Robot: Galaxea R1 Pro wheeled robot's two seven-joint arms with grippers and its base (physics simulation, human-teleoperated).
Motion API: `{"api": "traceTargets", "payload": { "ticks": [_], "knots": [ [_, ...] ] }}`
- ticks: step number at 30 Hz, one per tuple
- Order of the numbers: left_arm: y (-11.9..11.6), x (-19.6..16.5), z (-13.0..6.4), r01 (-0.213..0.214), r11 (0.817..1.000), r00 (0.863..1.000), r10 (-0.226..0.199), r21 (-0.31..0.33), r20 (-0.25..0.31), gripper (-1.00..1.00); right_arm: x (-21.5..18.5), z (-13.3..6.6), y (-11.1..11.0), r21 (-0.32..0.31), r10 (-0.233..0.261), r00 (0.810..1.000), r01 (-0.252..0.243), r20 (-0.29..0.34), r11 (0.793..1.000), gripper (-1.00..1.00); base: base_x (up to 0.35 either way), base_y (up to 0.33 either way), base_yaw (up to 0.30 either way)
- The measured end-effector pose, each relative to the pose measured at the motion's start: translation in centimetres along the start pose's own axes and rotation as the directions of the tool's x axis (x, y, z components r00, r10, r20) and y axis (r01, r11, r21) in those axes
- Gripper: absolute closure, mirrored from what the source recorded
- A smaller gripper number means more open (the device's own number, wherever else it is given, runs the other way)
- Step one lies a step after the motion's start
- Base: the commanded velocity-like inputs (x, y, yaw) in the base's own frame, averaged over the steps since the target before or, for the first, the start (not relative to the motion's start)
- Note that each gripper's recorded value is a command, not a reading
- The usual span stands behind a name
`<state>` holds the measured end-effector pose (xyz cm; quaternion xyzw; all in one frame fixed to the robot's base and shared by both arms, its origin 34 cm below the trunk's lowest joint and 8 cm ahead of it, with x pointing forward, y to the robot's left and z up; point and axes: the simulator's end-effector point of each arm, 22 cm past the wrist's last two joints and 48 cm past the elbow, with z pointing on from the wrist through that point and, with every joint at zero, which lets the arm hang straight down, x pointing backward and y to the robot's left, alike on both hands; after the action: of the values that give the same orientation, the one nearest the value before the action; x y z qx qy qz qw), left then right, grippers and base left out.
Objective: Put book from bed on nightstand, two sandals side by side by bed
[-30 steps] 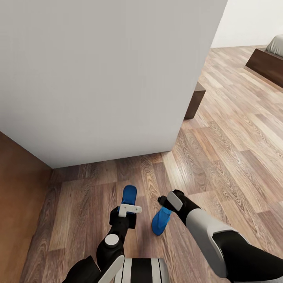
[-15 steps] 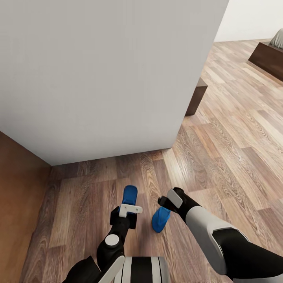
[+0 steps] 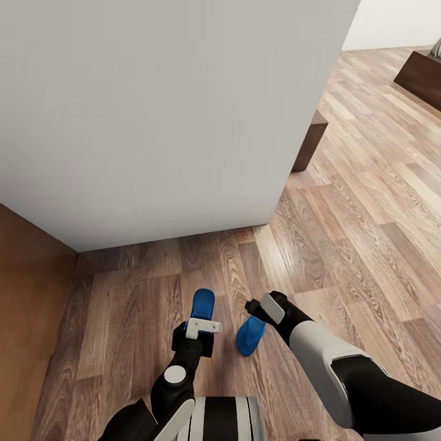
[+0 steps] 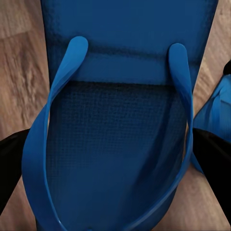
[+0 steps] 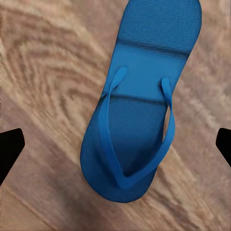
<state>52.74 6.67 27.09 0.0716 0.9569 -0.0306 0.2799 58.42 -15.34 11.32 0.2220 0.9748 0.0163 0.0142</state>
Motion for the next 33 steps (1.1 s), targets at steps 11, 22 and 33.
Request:
{"api": "traceTargets", "payload": {
  "ticks": [11, 22, 33],
  "knots": [
    [-0.1, 2.0, 1.2, 0.005, 1.000, 0.999, -0.005, 0.005, -0.044, 1.00, 1.4, 2.3, 0.6, -0.052, 0.007, 0.999, -0.008, -0.033, 0.999, -1.00, 0.000, 0.000, 0.000],
    [-0.2, 1.6, 1.3, 0.032, 0.999, 0.999, -0.032, 0.012, -0.025, 1.00, 2.3, 3.5, 0.2, -0.044, 0.003, 0.999, -0.005, -0.053, 0.999, -1.00, 0.000, 0.000, 0.000],
    [1.0, 1.7, 1.5, 0.045, 0.999, 0.999, -0.045, -0.030, -0.027, 1.00, 3.0, 4.3, -0.2, -0.038, 0.003, 0.998, -0.006, -0.068, 0.999, -1.00, 0.000, 0.000, 0.000]
  ]
}}
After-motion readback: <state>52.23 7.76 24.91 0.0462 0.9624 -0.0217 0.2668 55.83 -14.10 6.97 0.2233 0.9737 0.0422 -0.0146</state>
